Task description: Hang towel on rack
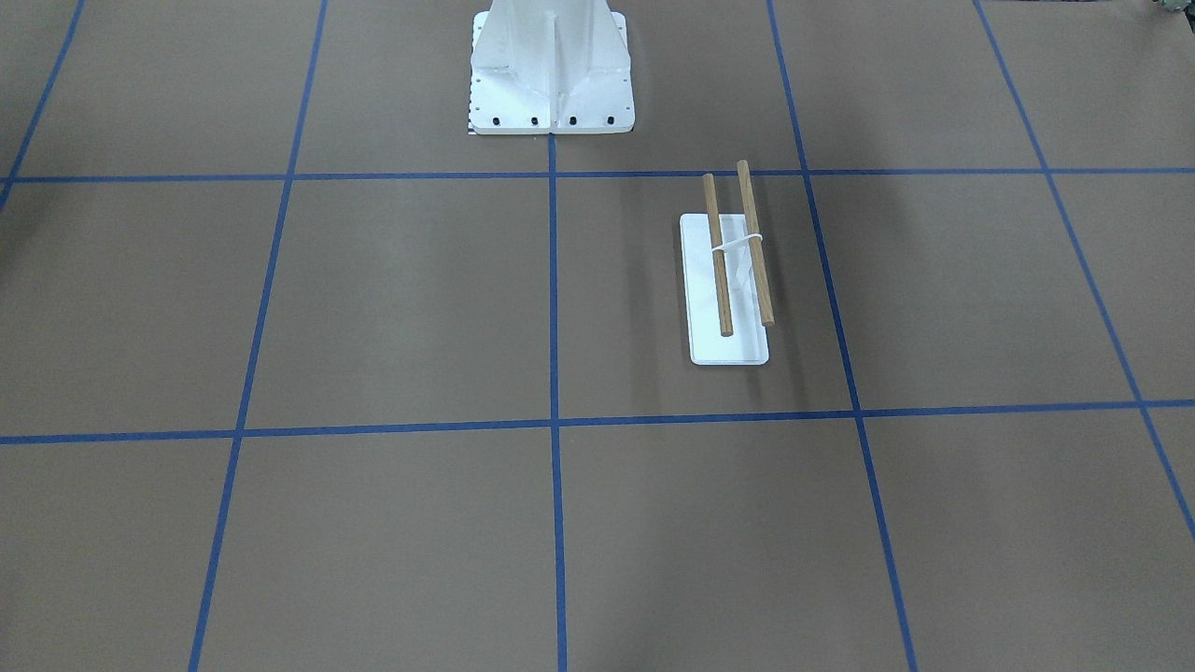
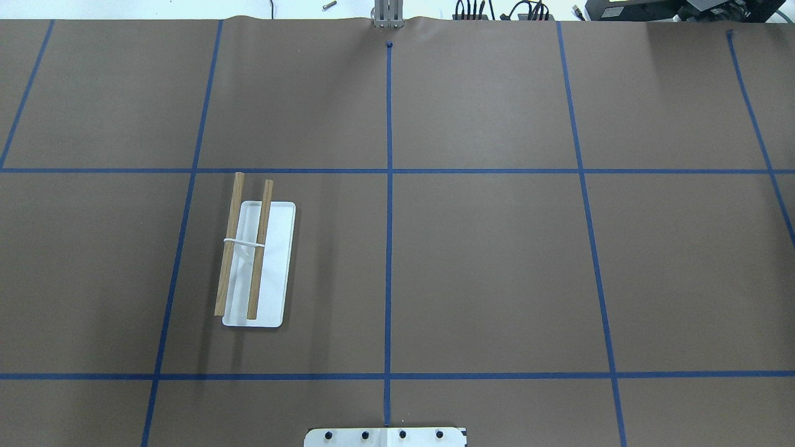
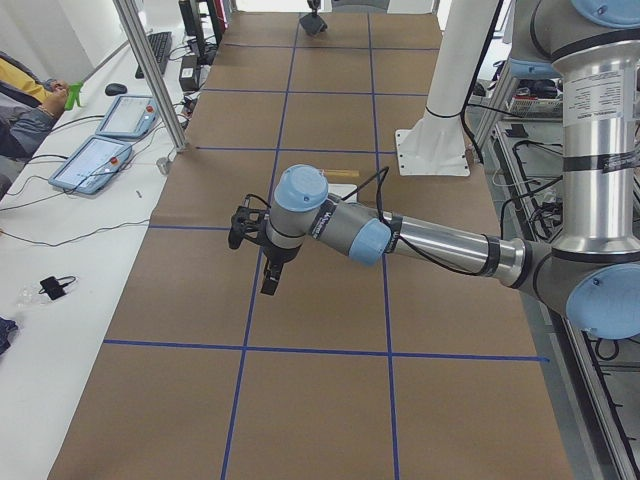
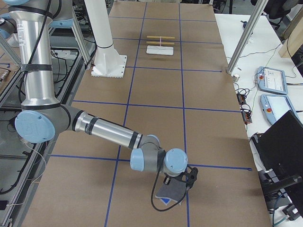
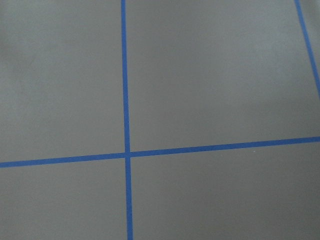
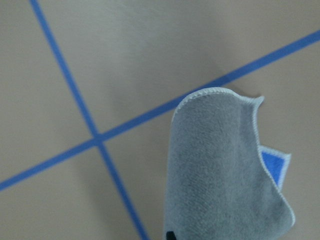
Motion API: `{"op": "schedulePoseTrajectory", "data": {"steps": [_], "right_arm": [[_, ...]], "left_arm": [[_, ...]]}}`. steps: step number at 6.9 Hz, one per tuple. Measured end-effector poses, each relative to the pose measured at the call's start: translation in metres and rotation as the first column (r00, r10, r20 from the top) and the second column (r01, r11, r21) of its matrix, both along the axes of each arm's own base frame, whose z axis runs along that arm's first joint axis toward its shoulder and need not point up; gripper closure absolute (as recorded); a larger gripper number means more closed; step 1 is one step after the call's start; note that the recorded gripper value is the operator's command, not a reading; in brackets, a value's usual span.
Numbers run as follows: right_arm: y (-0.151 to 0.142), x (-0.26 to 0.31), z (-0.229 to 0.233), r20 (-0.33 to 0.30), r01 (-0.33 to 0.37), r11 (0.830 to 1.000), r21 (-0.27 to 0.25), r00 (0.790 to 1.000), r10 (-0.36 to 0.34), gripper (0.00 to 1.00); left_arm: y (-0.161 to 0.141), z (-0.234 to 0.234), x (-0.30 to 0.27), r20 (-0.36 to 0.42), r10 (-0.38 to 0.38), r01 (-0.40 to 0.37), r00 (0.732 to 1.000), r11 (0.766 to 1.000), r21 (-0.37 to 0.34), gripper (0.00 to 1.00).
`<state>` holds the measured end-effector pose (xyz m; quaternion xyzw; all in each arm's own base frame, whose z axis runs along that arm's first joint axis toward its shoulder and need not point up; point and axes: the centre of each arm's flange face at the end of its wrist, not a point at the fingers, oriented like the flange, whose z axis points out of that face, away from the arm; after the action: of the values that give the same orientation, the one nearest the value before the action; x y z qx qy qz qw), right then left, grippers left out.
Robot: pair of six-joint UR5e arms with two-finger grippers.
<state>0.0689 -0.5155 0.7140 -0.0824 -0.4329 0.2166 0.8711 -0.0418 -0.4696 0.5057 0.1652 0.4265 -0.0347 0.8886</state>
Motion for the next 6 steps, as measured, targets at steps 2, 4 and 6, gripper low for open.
{"op": "schedulePoseTrajectory", "data": {"steps": [2,4,6], "right_arm": [[-0.072,-0.051,-0.152,0.05,-0.047,0.996,-0.072,0.997,0.051,1.0],[-0.115,-0.135,-0.285,0.086,-0.076,0.99,-0.123,0.993,0.086,1.0],[-0.125,-0.214,-0.392,0.123,-0.093,0.981,-0.172,0.986,0.115,1.0]], "left_arm": [[-0.04,-0.057,0.031,-0.169,-0.065,0.055,0.984,0.997,-0.062,0.02],[-0.077,-0.12,0.08,-0.285,-0.102,0.068,0.953,0.99,-0.126,0.02],[-0.099,-0.174,0.13,-0.367,-0.085,0.049,0.926,0.993,-0.108,0.02]]}}
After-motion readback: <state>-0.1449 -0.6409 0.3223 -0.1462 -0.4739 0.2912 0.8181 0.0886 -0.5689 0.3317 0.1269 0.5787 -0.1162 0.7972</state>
